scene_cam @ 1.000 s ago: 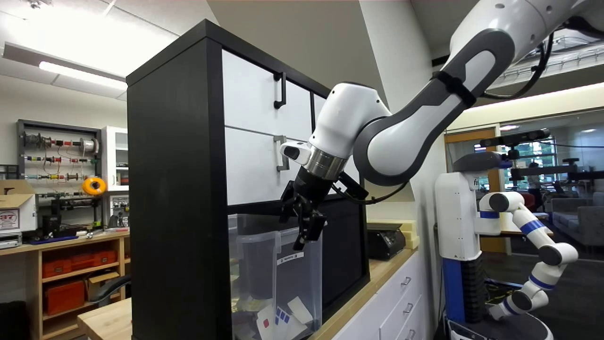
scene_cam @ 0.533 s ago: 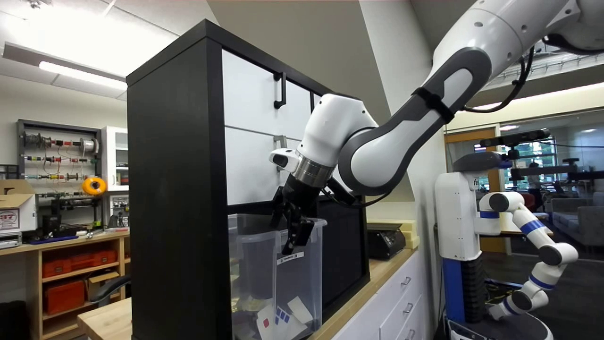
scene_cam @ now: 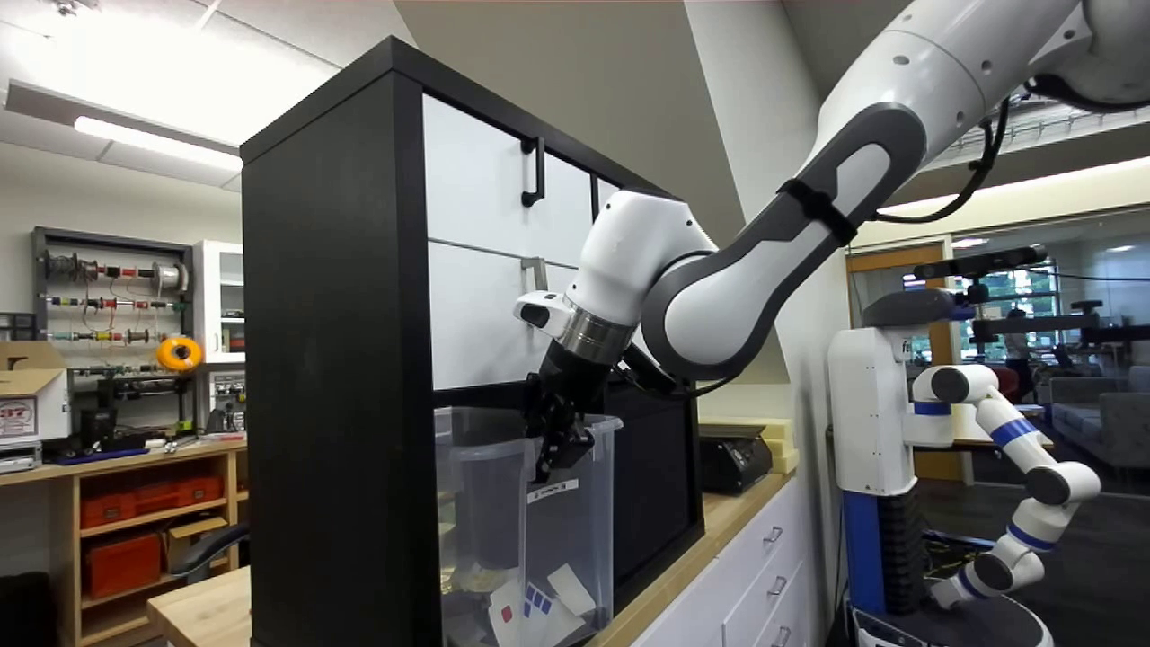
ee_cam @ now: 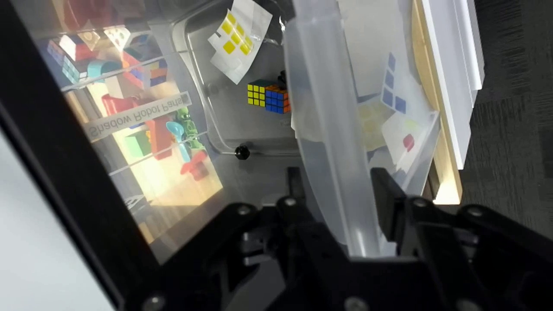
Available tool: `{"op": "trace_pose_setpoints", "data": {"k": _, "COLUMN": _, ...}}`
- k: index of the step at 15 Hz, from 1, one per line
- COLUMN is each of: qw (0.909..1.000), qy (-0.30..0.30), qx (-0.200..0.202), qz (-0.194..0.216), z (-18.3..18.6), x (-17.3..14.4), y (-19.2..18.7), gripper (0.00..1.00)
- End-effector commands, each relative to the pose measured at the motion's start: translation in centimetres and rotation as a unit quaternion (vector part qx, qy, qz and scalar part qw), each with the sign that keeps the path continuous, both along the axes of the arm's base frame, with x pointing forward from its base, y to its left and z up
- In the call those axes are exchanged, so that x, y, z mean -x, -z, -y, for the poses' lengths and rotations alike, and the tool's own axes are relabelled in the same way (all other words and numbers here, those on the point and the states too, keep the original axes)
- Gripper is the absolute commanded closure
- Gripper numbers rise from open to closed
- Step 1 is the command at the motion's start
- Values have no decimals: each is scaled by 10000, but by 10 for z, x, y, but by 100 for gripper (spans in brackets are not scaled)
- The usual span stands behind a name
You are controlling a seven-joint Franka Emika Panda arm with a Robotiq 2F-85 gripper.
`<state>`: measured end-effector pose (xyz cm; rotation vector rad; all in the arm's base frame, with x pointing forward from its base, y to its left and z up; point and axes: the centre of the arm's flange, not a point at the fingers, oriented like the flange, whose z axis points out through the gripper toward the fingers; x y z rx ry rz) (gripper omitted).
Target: Pull out the clear storage bin from under the cabinet
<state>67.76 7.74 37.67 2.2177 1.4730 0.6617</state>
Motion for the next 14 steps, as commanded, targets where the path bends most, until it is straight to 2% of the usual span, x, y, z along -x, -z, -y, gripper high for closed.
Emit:
{"op": "trace_pose_setpoints", "data": {"k": 1, "qw": 9999, "qy": -46, "qx": 87, "qz": 108, "z": 9, "x": 7, "y": -12, "gripper": 87}}
{"op": "trace_pose_setpoints", "data": {"k": 2, "qw": 9998, "qy": -82, "qx": 114, "qz": 121, "z": 10, "x": 11, "y": -13, "gripper": 89}}
{"op": "trace_pose_setpoints", "data": {"k": 8, "qw": 9999, "qy": -83, "qx": 36, "qz": 79, "z": 15, "x": 38, "y": -11, "gripper": 89}}
{"op": "trace_pose_setpoints", "data": {"k": 14, "qw": 10000, "qy": 27, "qx": -25, "qz": -16, "z": 25, "x": 83, "y": -5, "gripper": 89}}
